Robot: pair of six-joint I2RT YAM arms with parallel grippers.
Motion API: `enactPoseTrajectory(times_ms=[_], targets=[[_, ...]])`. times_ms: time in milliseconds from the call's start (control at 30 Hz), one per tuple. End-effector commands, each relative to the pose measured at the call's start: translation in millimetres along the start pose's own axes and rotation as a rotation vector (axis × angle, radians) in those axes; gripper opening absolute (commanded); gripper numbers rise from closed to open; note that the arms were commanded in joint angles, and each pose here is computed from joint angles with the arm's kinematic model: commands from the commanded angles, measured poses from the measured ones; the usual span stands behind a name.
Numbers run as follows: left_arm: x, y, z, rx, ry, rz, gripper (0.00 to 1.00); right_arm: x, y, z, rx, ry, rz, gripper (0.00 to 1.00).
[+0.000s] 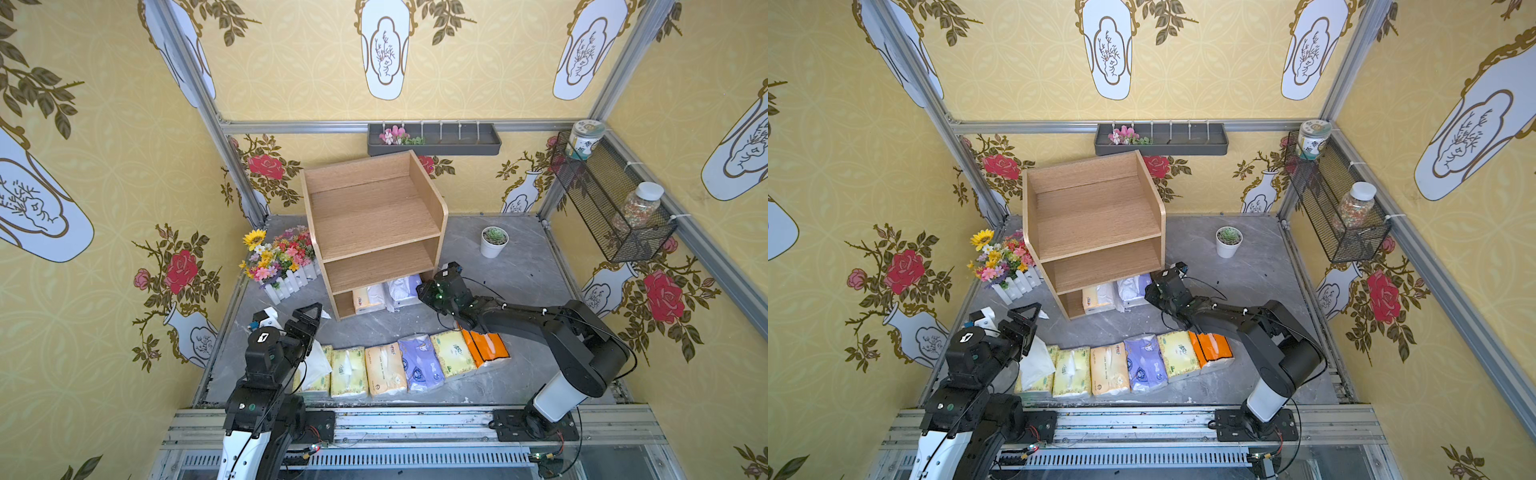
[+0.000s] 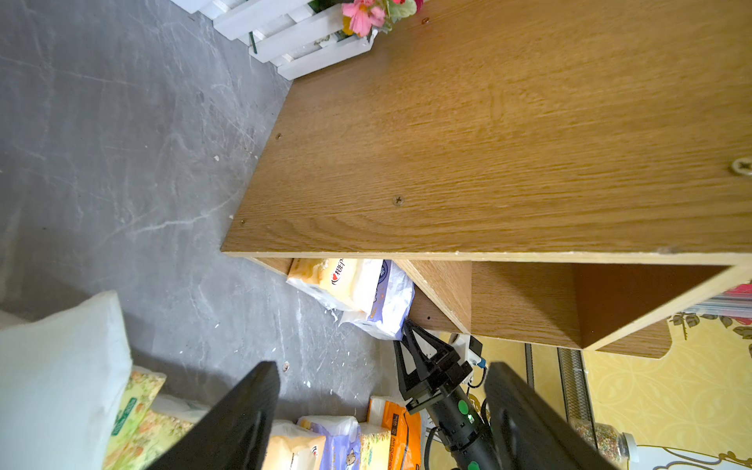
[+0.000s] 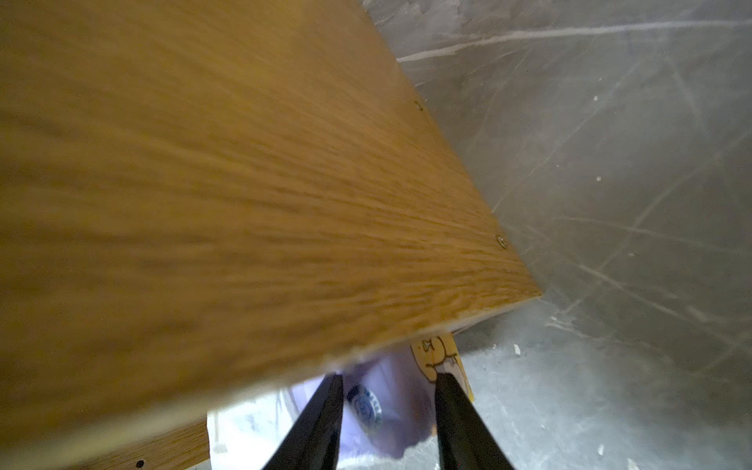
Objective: Remove the tissue boxes from the shelf
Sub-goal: Pick up a box of tissues from the shelf.
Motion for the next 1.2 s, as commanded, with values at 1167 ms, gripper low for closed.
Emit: enactPoseTrajectory(times_ms=[1167], targets=[[-67.2, -0.1, -38.3, -0.111, 0.300, 0.110, 0.91, 2.4, 15.4, 68.0, 0.162, 0.031, -0.031, 0.00]])
Point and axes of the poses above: each gripper's point midway between its finger pads, its own z axis back along the fingers, its own y axis along the line the jaws close on, x = y × z, the point moved 6 cm from there along z, back along the fingers, and after that the axes turned 2 degrees about z, right-handed, at the moved point
